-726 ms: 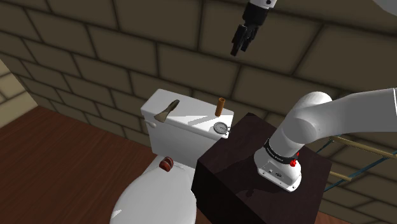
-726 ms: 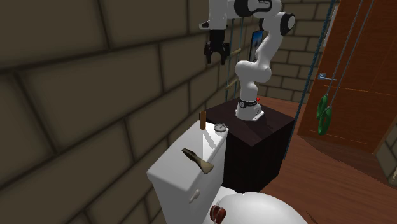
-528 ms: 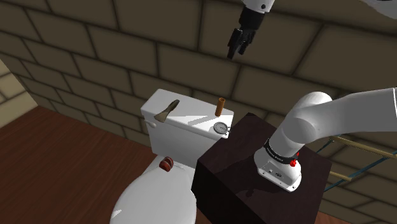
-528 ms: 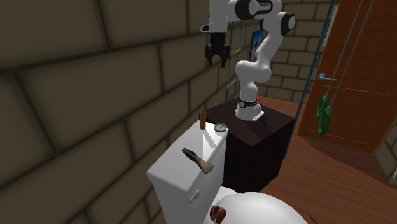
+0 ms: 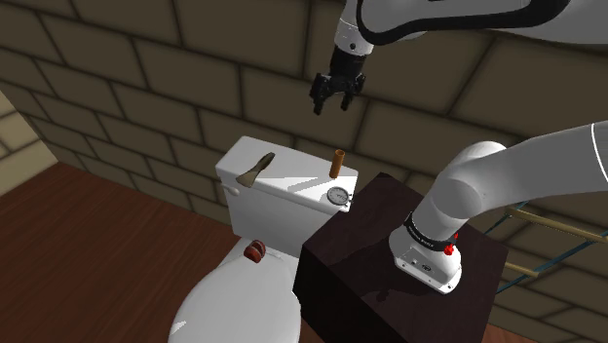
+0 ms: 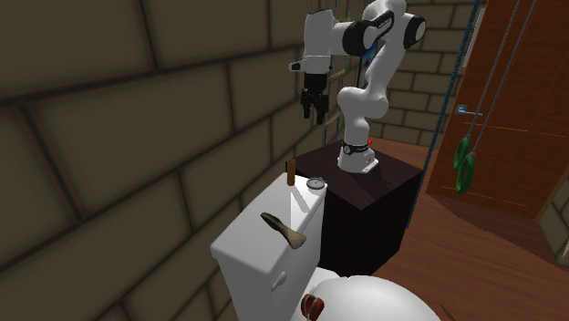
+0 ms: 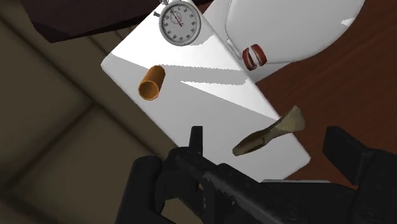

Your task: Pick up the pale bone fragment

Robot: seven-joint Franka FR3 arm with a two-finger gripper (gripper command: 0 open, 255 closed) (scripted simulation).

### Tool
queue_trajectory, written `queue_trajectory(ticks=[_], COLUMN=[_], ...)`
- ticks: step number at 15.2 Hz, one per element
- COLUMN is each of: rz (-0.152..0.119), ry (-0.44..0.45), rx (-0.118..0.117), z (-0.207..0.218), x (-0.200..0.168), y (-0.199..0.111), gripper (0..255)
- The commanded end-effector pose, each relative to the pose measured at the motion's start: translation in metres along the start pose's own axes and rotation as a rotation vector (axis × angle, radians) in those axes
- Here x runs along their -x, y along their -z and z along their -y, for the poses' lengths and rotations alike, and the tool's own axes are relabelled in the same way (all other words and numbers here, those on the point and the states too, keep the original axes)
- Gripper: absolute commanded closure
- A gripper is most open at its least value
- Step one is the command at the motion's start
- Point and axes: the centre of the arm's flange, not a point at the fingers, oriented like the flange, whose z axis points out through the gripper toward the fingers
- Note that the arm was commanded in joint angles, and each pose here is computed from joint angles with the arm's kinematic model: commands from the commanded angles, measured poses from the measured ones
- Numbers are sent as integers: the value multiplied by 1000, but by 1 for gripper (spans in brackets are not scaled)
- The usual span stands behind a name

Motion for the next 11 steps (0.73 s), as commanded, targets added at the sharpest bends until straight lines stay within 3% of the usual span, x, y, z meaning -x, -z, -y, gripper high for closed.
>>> queue_trajectory(ticks=[1,11], rz=[1,13], ry=[-88,-498], rx=[6,44], z=[19,83], x=[-9,-63], y=[-22,-129], gripper=[0,0])
